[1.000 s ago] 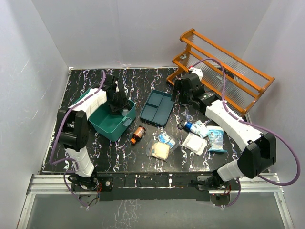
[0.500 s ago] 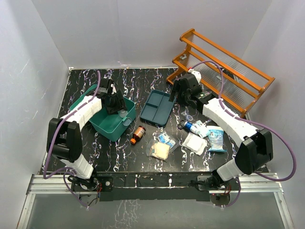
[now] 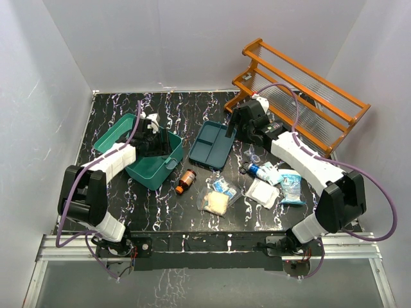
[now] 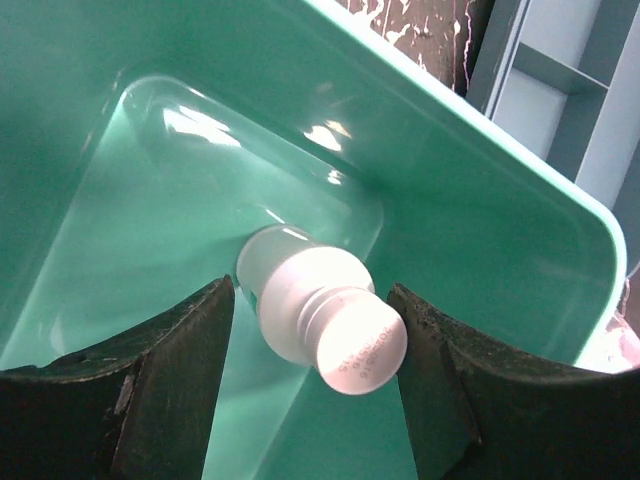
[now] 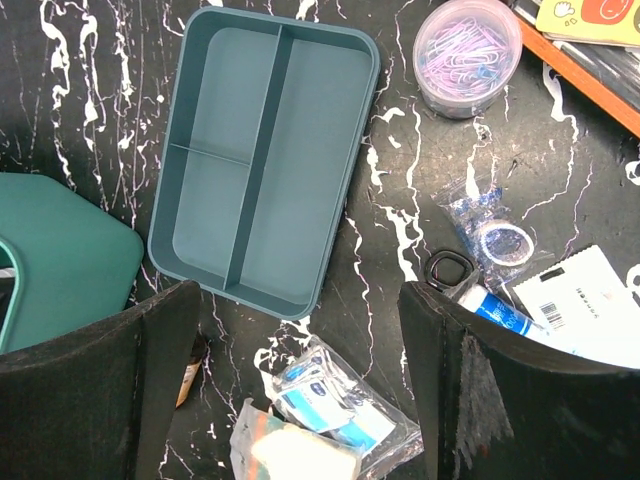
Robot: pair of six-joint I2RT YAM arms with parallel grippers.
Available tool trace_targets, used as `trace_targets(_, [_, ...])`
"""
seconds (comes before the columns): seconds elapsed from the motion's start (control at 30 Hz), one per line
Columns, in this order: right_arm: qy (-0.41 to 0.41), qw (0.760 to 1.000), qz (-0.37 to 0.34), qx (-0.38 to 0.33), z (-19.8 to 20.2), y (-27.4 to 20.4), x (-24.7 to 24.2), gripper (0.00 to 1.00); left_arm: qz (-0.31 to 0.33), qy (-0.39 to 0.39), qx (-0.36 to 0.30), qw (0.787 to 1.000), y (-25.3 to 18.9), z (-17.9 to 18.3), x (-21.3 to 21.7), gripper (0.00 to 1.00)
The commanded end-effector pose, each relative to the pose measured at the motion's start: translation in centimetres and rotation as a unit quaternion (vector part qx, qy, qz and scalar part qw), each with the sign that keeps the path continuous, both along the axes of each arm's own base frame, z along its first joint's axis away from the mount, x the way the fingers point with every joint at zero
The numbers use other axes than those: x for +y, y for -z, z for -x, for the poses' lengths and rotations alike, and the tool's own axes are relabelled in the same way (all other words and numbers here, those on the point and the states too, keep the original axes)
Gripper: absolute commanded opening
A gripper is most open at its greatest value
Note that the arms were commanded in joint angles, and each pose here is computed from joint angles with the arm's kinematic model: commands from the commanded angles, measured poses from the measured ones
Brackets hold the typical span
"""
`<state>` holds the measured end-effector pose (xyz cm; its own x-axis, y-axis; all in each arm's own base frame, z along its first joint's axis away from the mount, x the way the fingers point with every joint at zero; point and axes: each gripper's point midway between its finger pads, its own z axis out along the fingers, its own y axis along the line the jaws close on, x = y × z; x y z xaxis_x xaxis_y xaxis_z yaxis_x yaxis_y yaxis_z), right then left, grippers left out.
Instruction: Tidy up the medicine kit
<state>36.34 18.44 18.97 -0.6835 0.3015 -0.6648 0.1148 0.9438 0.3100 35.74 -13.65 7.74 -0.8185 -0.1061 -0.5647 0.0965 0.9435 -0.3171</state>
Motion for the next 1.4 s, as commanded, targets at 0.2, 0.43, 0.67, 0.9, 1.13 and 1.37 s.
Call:
trace_targets(0.2, [0.000, 0.999, -0.017, -0.027, -2.5, -1.6, 1.5, 0.77, -0.031, 0.019, -0.120, 0.992, -2.1, -3.3, 0.3, 0.45])
trace_targets(0.43, [-0.001, 1.000, -0.005, -0.029, -3.0, -1.8, 1.5, 0.77, 0.017, -0.048, -0.069, 0.996, -4.0, -2.9, 0.0, 0.35])
trace_targets(0.67, [-0.013, 1.000, 0.002, -0.022, -3.3, -1.8, 1.8, 0.77, 0.128, -0.140, 0.020, 0.982, -5.0, -2.1, -1.1, 0.35])
trace_targets(0.9, [-0.025, 1.000, 0.010, -0.012, -3.0, -1.2, 1.9, 0.76, 0.178, -0.248, 0.134, 0.943, -2.7, -1.3, -0.8, 0.36])
trace_targets(1.13, [-0.034, 0.999, 0.014, -0.016, -2.8, -1.3, 1.8, 0.76, 0.208, -0.292, 0.178, 0.916, -1.3, -1.8, -1.6, 0.37])
trace_targets(1.37, [-0.038, 0.999, 0.014, -0.022, -2.7, -1.6, 1.8, 0.76, 0.180, -0.317, 0.169, 0.916, -1.2, -2.1, -0.5, 0.47])
